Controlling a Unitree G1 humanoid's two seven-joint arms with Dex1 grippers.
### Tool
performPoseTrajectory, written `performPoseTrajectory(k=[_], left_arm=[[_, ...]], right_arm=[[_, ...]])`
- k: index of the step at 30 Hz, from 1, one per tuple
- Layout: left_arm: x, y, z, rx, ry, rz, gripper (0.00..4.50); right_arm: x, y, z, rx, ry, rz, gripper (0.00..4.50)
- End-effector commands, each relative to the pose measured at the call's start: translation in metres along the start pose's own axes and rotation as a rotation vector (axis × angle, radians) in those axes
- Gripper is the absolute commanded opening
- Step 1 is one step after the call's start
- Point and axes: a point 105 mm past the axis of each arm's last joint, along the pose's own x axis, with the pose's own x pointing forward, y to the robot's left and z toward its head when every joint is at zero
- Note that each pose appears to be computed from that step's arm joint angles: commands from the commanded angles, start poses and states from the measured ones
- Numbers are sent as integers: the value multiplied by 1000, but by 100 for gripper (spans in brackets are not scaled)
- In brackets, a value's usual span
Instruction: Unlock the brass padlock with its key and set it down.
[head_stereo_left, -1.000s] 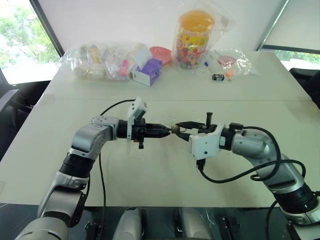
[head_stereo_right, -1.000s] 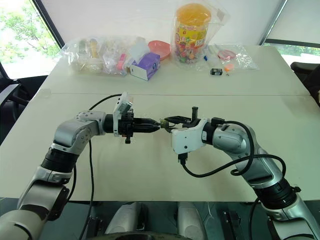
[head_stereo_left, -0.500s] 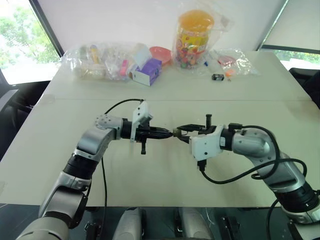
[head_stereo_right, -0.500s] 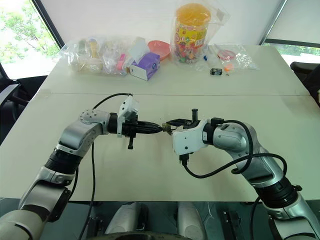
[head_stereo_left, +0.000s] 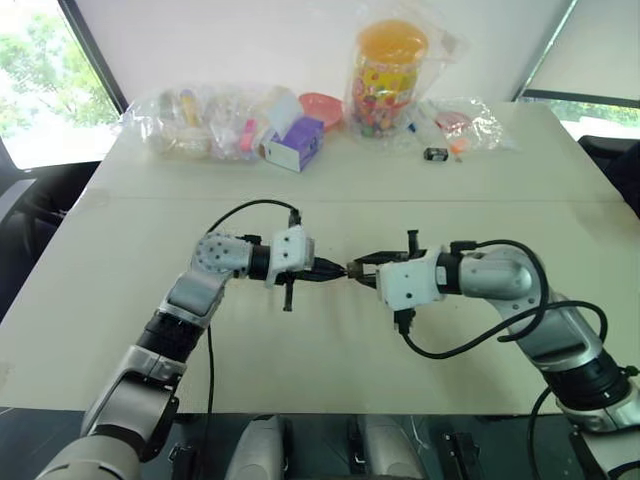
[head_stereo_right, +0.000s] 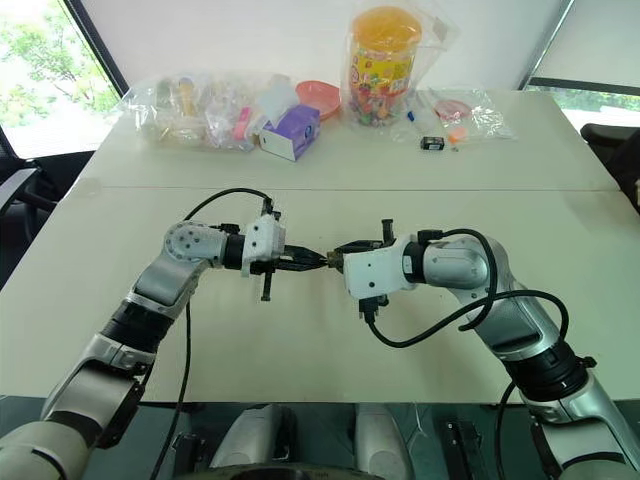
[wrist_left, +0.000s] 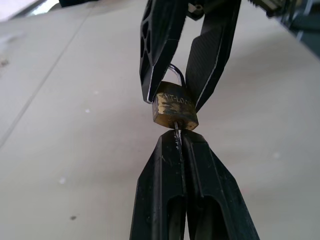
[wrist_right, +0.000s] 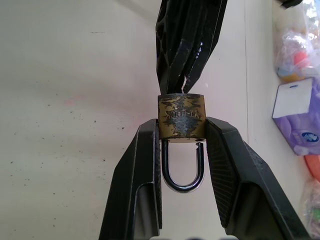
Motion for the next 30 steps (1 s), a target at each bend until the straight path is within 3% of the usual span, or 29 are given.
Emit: performPoseTrajectory(k=[1,4,9,21,30], left_arm=[[-8,-11,37,-284,-169,-89,4],[-11,-12,40,-434,-193,-107,94],[-13,-11,39,-518,-196,-102,336],[2,8,8,-531,-139,37,336],[9,13,8,-533,-155,37,336]], right_arm=[[-1,-5,5,-52,-11,-26,69],[-2,-6,4,-58,-7,-35,69],[-2,-6,1,-59,6,-39,69],[-2,-11,7,-71,-6,-61,69],[-3,-14,14,-84,-17,-70,69]])
